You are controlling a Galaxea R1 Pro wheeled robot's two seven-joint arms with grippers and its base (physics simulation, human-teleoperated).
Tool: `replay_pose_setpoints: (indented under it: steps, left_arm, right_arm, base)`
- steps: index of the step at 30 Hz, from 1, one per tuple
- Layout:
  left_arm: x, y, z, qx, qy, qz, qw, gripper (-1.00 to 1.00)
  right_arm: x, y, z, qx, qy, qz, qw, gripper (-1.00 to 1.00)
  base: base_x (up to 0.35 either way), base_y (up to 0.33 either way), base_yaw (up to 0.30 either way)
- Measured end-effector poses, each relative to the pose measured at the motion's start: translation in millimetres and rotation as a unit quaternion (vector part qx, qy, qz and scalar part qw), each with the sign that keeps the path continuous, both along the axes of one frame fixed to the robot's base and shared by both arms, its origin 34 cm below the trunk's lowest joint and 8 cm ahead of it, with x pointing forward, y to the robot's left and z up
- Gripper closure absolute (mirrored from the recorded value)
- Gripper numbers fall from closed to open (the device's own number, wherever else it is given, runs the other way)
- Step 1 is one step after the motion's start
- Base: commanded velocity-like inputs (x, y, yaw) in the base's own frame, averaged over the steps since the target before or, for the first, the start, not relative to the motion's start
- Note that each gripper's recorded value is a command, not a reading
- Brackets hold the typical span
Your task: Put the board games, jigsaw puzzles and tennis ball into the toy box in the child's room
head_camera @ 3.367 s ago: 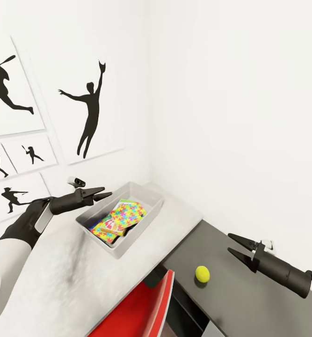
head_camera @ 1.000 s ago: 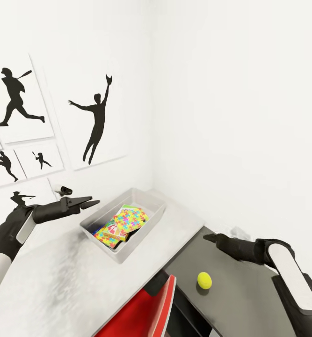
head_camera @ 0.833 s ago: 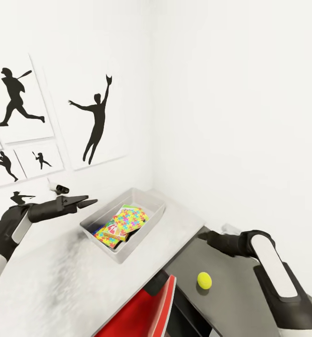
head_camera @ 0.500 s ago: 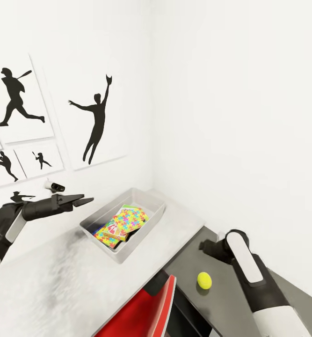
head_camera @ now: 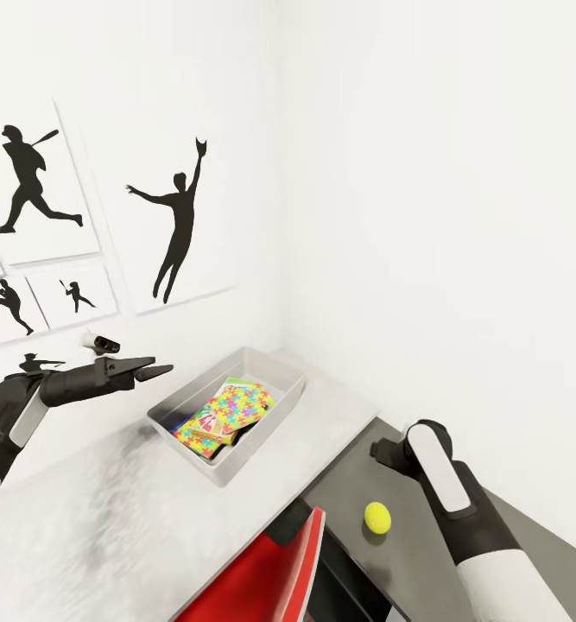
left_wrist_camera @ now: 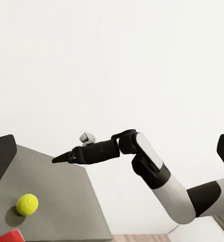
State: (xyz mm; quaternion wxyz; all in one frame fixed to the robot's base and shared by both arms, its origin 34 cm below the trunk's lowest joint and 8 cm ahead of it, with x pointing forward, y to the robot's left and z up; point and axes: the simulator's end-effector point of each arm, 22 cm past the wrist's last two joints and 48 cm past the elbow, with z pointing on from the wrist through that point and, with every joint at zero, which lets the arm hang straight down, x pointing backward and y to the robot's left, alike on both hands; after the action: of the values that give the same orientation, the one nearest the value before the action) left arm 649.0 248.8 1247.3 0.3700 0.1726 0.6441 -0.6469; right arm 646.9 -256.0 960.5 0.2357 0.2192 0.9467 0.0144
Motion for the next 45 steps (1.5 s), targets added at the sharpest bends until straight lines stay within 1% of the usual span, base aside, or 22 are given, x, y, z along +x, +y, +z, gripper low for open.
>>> replay_pose_setpoints:
  steps: [3,8,10,14,20,34,41,45]
  left_arm:
    - [0.3,0.4,0.2,0.000,0.000,0.001,1.0000,-1.00]
    - [-0.4,-1.1,2.7,0.000,0.001,-0.002,1.0000,-1.00]
    - [-3.7,-4.8,11.2,0.002,-0.001,-0.008,1.0000,-1.00]
    - [-14.1,-12.9,33.4,0.014,-0.015,-0.024,0.9995,-1.00]
    - [-17.9,-10.5,46.8,0.016,-0.028,-0.024,0.9992,-1.00]
    - [-14.9,-10.9,42.9,0.016,-0.026,-0.024,0.9993,-1.00]
    - [-12.1,-11.6,37.6,0.016,-0.021,-0.025,0.9993,-1.00]
    - [-10.5,-11.9,34.2,0.016,-0.019,-0.025,0.9994,-1.00]
  right_arm:
    - [-0.6,-1.5,-3.4,-0.008,0.004,-0.002,1.0000,-1.00]
    - [3.7,2.9,-1.7,-0.013,-0.009,-0.009,0.9998,-1.00]
    - [4.1,3.1,-2.3,-0.015,-0.010,-0.010,0.9998,-1.00]
    - [0.0,2.1,-12.1,-0.018,0.002,-0.012,0.9998,-1.00]
    - [-1.6,1.5,-16.0,-0.019,0.008,-0.012,0.9997,-1.00]
    - [-3.6,0.5,-24.6,-0.020,0.017,-0.013,0.9996,-1.00]
    - [-8.0,-0.4,-37.6,-0.021,0.032,-0.014,0.9992,-1.00]
    - [-8.2,-2.3,-42.1,-0.021,0.035,-0.019,0.9990,-1.00]
  base:
    - [0.000,0.000,0.000]
    - [0.000,0.000,0.000]
    - [0.000,0.000,0.000]
    - [0.000,0.000,0.000]
    - [0.000,0.000,0.000]
    - [0.000,0.000,0.045]
    - [0.000,0.000,0.066]
    - [0.000,0.000,0.066]
